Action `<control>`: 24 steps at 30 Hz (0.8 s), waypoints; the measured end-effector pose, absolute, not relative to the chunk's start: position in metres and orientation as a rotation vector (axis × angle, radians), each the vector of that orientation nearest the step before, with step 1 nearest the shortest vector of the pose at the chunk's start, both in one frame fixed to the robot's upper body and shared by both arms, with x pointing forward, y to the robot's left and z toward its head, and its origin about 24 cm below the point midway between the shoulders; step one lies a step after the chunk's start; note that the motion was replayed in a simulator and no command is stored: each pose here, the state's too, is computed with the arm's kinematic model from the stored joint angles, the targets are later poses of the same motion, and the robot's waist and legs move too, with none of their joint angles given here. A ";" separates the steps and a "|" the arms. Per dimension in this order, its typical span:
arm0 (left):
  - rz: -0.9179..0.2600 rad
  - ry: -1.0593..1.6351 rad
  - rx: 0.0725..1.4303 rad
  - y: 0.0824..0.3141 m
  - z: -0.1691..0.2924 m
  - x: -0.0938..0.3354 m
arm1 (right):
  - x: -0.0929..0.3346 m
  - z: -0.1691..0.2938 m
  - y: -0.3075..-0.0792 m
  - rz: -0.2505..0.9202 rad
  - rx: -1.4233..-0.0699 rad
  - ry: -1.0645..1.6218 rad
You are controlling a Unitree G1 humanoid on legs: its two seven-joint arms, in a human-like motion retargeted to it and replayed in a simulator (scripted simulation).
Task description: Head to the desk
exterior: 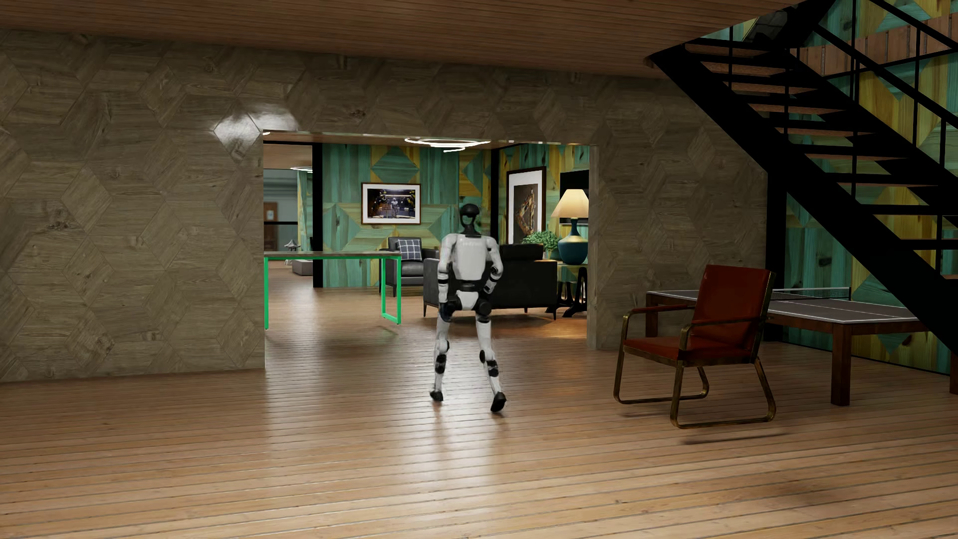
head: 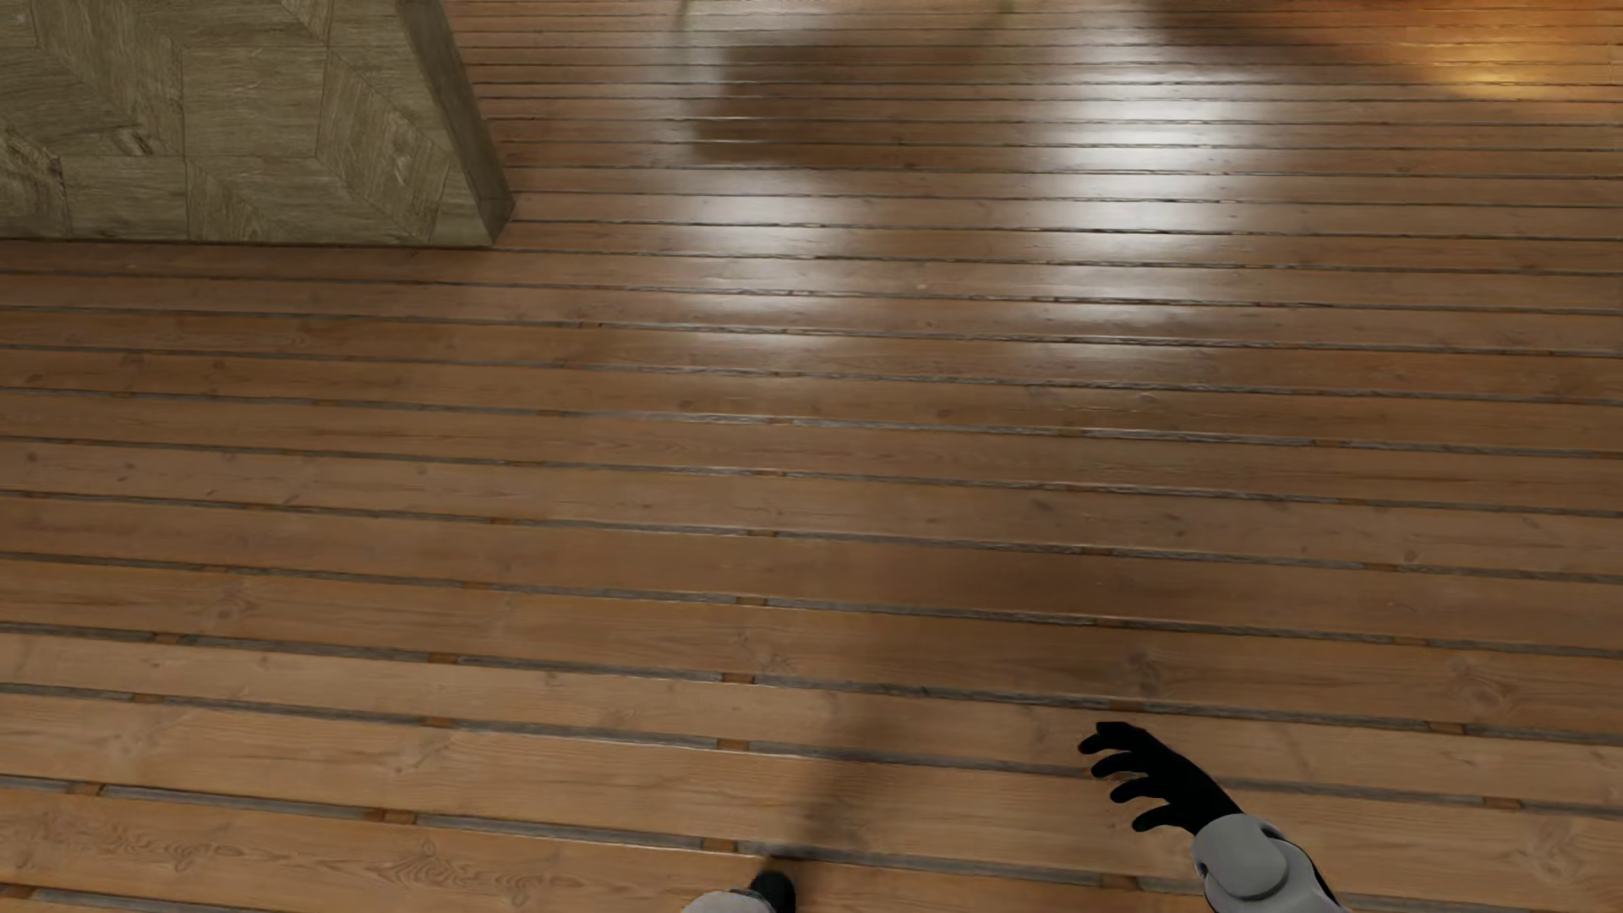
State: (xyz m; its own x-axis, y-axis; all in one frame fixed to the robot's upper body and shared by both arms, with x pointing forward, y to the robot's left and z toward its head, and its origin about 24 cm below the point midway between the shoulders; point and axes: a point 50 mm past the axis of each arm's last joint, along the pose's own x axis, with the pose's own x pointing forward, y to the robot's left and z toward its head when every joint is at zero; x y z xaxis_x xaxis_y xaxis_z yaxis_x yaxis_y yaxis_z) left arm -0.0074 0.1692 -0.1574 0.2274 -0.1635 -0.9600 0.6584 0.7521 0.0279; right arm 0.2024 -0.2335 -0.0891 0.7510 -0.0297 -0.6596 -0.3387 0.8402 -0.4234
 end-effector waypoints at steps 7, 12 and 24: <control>-0.373 0.956 0.591 0.211 -0.136 0.123 | 0.091 -0.157 -0.212 0.371 -0.591 1.129; -0.224 0.626 0.614 0.236 -0.072 0.205 | 0.021 -0.162 -0.227 0.342 -0.548 1.296; -0.326 1.095 0.538 0.214 -0.152 0.088 | 0.039 -0.165 -0.226 0.386 -0.609 1.287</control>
State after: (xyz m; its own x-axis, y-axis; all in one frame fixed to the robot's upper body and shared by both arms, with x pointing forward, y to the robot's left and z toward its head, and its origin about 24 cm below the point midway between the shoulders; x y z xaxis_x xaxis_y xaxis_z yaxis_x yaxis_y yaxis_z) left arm 0.0879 0.2144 -0.1519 0.4293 0.0119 -0.9031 0.5035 0.8269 0.2502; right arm 0.0385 -0.2263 -0.1646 0.2498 -0.0653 -0.9661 -0.5859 0.7842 -0.2045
